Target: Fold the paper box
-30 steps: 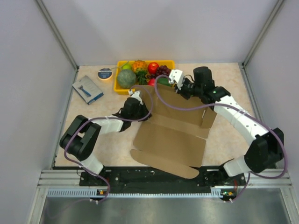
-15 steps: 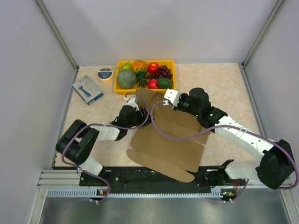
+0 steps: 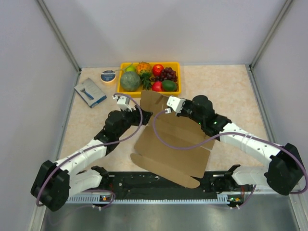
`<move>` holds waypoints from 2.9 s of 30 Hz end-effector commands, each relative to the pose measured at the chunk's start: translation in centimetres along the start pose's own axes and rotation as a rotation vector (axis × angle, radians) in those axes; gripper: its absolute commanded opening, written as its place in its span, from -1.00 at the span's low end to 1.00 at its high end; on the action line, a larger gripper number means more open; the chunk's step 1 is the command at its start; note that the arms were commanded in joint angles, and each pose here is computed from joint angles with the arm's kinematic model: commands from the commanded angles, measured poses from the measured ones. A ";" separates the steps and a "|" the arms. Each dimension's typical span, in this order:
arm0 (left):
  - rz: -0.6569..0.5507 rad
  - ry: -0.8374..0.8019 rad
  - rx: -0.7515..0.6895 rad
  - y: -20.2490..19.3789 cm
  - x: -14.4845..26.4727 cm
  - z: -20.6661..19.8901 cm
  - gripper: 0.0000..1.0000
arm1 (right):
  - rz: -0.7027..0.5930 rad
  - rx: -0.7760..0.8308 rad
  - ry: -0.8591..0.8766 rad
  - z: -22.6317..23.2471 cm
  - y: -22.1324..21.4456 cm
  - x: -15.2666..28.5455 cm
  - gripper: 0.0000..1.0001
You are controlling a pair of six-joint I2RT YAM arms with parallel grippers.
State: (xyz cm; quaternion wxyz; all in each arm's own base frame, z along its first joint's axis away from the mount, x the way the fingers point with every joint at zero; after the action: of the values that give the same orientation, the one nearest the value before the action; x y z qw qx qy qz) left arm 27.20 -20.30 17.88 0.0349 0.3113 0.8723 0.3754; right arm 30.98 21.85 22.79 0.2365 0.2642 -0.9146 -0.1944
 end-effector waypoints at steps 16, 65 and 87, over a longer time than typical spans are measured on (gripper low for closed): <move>0.096 -0.123 -0.476 5.3 -6.8 -6.7 0.32 | -0.109 -0.019 -0.033 -3.0 1.5 -0.1 -1.00; -0.131 0.276 -0.388 6.7 -7.5 -3.3 -1.00 | 0.496 -1.112 -1.075 0.4 -11.4 5.4 0.82; -0.187 0.311 -0.420 7.1 -6.2 -2.1 -1.00 | 0.480 -1.189 -0.886 0.4 -17.9 13.5 0.52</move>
State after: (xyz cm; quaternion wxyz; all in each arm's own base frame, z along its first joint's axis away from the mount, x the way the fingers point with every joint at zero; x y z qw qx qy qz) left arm 35.39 -21.25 20.64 -0.0443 0.1687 0.7786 0.6028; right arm 25.88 -2.92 17.23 -0.1277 -0.3084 -0.6710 -0.6621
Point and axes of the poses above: each gripper's point midway between its finger pads, its own x axis back along the fingers, its own z axis along the line the jaws close on, y = z × x, the point moved 3 cm from there along x, back along the fingers, and after that the axes turned 13 degrees about x, right-handed, at the moved point
